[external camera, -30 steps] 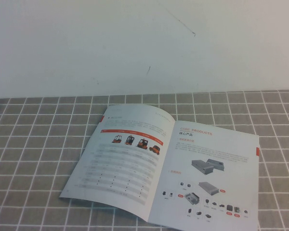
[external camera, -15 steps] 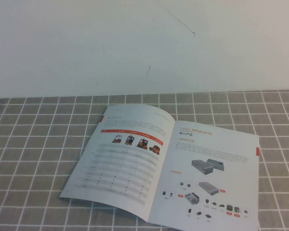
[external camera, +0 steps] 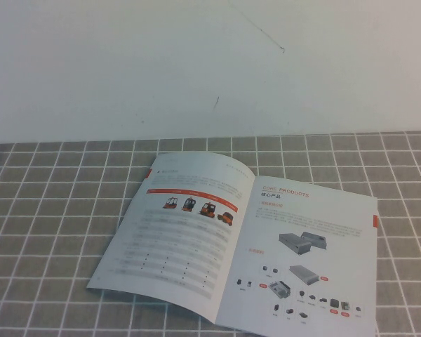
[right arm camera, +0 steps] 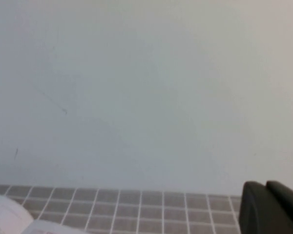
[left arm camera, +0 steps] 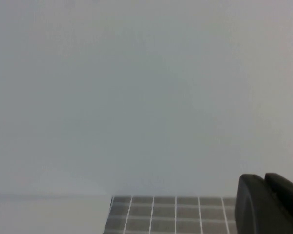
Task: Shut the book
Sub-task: 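Close the open booklet and leave it lying on the table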
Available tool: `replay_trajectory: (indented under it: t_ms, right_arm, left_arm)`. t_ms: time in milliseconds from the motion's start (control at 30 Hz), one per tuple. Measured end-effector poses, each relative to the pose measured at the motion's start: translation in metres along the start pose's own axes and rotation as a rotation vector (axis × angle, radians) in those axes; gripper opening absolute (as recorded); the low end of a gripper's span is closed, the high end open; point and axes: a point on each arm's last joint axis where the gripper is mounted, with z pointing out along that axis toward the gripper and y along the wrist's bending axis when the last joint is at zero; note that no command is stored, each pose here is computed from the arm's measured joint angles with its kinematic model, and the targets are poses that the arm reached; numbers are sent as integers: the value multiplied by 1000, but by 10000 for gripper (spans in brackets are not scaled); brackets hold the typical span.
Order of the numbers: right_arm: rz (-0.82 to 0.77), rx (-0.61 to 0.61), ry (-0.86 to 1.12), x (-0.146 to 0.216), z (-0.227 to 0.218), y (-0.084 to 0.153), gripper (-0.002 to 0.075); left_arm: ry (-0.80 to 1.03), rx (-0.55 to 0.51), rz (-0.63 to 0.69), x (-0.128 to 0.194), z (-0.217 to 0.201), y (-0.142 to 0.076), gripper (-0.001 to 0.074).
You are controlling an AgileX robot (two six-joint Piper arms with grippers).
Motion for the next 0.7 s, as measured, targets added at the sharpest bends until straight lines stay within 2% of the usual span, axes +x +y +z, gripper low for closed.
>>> replay_trajectory:
  t_ms: [200,367,500,700]
  right_arm:
    - [19,-99,193,-26,29,6,-3]
    - [-39,-234,384,-38,66,14,-3]
    - [-88,-327,532,-33,102,18,-3]
    - [-85,-396,710,-5,157,20,-3]
  left_arm:
    - [260,-10,20,-16,44,-3,-2]
    - [493,116,53,-17,81,-20,-2]
    - [644,203,52,-9,115,-33,-2]
    - [804,245,-29,18,154,-45,-2]
